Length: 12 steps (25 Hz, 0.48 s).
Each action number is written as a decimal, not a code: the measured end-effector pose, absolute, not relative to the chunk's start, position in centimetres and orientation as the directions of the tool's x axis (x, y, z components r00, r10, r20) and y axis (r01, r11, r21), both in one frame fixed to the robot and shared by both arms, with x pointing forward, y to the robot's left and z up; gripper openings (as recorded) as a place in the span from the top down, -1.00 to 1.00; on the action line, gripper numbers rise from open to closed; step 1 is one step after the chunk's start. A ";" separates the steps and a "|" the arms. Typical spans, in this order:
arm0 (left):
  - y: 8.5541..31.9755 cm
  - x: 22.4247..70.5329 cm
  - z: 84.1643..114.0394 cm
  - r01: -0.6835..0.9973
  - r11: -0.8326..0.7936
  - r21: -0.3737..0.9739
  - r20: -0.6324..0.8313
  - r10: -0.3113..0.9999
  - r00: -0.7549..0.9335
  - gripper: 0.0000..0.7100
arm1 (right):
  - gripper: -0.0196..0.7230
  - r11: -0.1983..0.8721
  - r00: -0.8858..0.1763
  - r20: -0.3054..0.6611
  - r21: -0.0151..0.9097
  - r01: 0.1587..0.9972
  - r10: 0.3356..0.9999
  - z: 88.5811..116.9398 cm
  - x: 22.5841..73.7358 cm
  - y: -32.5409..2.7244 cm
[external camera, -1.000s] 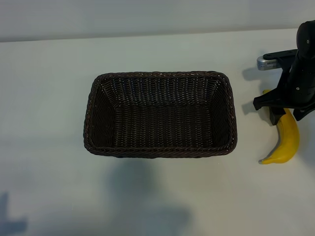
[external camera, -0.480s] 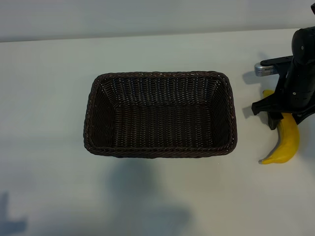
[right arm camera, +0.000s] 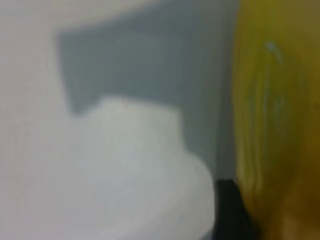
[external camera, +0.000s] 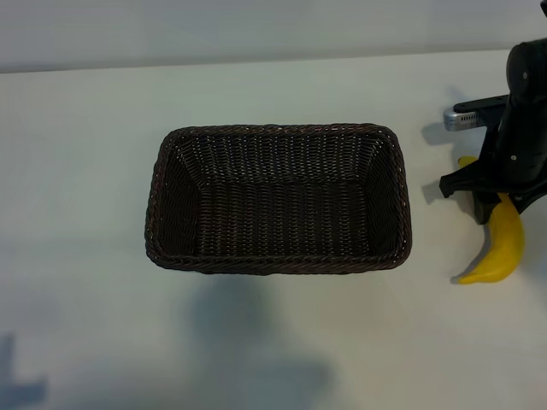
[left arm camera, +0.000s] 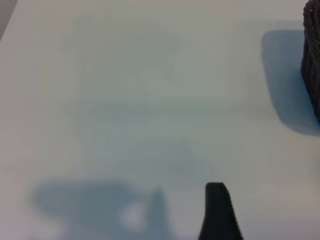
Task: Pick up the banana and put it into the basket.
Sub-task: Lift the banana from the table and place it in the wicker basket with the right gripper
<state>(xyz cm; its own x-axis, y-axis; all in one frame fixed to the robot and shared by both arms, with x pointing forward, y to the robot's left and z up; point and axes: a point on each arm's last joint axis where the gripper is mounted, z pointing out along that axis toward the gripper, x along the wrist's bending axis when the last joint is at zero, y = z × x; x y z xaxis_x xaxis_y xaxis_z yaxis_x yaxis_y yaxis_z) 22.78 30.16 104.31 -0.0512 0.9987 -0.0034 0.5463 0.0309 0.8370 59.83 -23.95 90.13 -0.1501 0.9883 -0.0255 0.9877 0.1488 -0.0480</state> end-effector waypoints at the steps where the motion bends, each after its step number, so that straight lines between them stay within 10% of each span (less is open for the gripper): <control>1: 30.2 22.8 104.3 0.546 0.031 0.837 -0.003 0.999 -0.051 -0.42 | -0.19 0.148 -0.150 -0.026 -0.052 0.988 0.988 90.4 60.0 -23.9; 12: 30.2 22.8 104.3 0.546 0.031 0.837 -0.003 0.999 -0.051 -0.42 | -0.19 0.203 -0.203 -0.001 0.018 0.979 0.979 99.3 59.8 -23.7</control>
